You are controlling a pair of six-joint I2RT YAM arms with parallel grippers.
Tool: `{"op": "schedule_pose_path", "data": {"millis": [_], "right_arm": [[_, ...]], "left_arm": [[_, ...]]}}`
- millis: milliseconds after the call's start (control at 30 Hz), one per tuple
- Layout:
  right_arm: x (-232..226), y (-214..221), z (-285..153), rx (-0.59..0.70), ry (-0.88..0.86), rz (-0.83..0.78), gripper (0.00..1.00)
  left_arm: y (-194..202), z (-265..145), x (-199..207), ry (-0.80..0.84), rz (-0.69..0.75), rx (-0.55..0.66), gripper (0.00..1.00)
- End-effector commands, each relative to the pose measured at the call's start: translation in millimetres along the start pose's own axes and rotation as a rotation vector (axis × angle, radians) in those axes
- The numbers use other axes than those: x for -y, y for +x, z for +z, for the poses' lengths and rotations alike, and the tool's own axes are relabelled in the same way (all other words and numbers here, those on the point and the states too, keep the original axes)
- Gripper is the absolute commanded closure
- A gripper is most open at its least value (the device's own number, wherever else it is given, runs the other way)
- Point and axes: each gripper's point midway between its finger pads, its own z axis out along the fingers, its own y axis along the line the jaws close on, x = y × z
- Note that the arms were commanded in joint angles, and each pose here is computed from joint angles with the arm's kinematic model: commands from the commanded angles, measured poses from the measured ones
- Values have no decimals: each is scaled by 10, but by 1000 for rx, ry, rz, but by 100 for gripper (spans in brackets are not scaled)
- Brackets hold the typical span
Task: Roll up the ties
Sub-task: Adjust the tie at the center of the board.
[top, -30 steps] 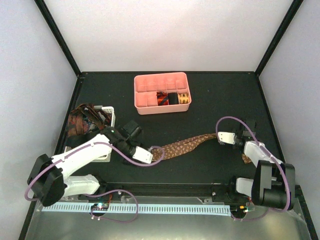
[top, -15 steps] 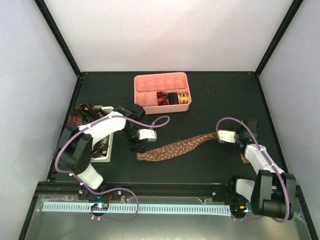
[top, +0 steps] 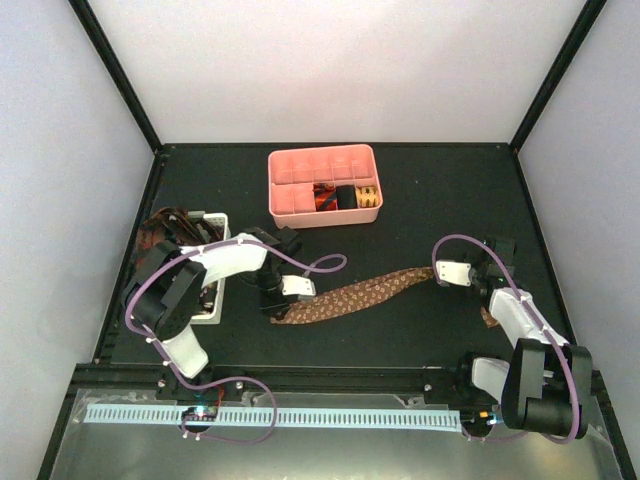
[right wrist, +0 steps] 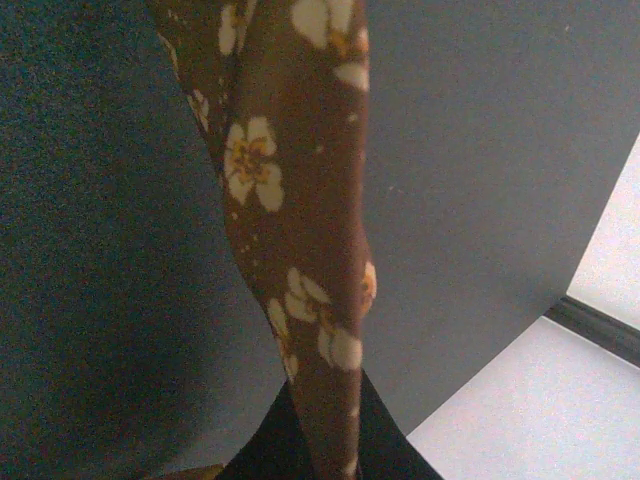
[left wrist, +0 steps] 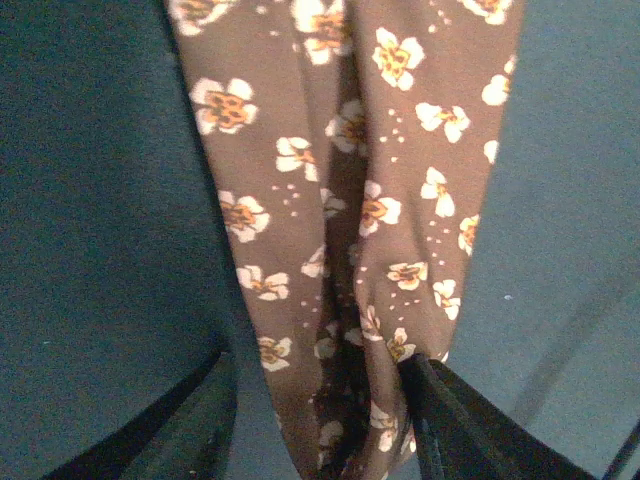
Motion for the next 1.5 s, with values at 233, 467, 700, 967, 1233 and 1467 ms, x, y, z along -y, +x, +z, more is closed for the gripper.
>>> {"op": "schedule_pose_path", "data": {"millis": [233,467,700,967,1233,1467], "right_arm": [[167,165,62,-31,49,121,98],[726,381,235,-59,243,284,98],[694,300,451,-57,468,116,98],[604,282,479,-100,622,36,98],[368,160,443,-70,585,-25,81],[323,40,286,-4,515,-72,40]], "left_arm": [[-60,-309,-533,-195,-174,138,99],[-349,-1485,-1175,-682,-161,478,98],[-320,-1582,-1223,-1064,86,507,98],[-285,-1029,-917,-1198,328,428,98],[-161,-545,-701,-1052,454,355,98],[-134,-305,-503,-832,467,324,61]]}}
